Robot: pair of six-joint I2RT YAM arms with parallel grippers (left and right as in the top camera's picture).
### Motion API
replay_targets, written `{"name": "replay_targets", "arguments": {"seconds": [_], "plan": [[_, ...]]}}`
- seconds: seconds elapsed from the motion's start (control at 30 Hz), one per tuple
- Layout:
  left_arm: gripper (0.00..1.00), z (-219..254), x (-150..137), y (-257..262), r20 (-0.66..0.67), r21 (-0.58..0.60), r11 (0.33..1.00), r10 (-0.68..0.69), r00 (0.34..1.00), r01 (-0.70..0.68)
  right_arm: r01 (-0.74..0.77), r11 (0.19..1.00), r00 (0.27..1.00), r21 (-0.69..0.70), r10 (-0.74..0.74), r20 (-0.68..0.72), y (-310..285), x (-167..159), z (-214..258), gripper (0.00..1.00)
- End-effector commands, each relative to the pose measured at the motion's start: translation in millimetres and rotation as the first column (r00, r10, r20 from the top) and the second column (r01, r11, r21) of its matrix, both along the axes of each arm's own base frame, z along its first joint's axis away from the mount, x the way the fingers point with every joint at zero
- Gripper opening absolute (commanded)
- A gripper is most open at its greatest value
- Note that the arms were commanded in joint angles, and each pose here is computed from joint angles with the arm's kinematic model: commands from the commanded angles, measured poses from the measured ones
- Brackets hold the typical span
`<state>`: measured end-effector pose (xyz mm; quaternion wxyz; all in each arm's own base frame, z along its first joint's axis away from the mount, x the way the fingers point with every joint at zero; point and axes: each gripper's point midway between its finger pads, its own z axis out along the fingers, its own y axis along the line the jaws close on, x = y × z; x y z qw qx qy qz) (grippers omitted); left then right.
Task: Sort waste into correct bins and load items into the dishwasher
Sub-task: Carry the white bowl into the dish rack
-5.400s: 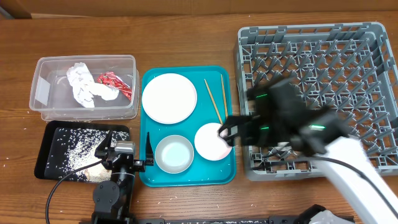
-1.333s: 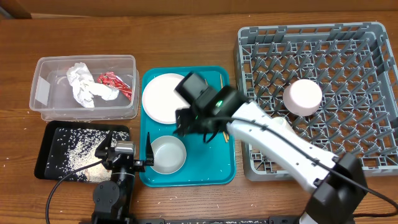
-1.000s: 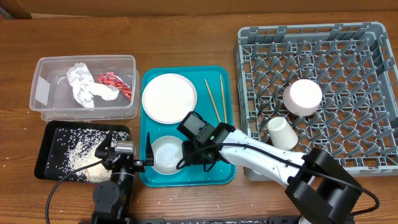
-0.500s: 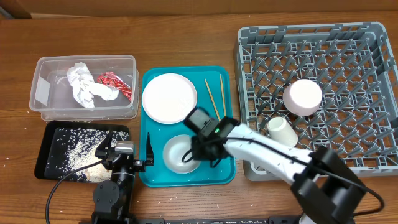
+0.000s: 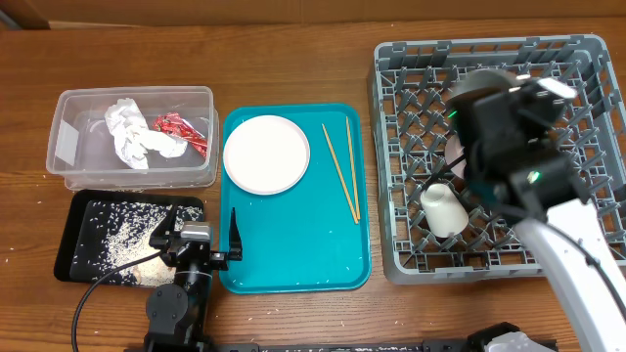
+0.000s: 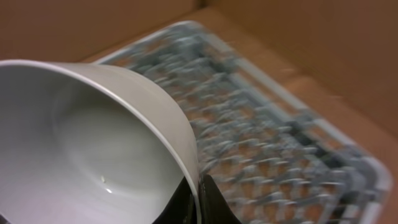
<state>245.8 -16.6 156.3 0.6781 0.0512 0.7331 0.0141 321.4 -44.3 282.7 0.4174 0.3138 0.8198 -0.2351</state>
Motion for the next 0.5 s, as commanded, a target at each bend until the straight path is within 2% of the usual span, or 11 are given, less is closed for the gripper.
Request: {"name": "replay_targets", "arguments": {"seconds": [0.0, 0.13, 0.23, 0.4, 0.47], "plan": [[1.00, 1, 0, 1, 0.011, 0.018, 1.000, -0.001, 1.000, 0.001, 0.227, 0.961, 0.971, -0.158, -0.236, -0.043, -65, -4, -9, 0.04], [1.00, 1, 0, 1, 0.011, 0.018, 1.000, -0.001, 1.000, 0.001, 0.304, 0.927, 0.921, -0.221, -0.345, -0.180, -104, -1, -46, 0.04], [1.00, 1, 0, 1, 0.011, 0.018, 1.000, -0.001, 1.000, 0.001, 0.367, 0.863, 0.848, -0.347, -0.464, -0.257, -139, -3, -73, 0.04], [1.00, 1, 0, 1, 0.011, 0.018, 1.000, -0.001, 1.000, 0.001, 0.345, 0.846, 0.779, -0.405, -0.499, -0.379, -165, 1, -112, 0.04], [1.00, 1, 0, 1, 0.011, 0.018, 1.000, -0.001, 1.000, 0.001, 0.348, 0.851, 0.779, -0.393, -0.496, -0.385, -166, 4, -120, 0.04]]}}
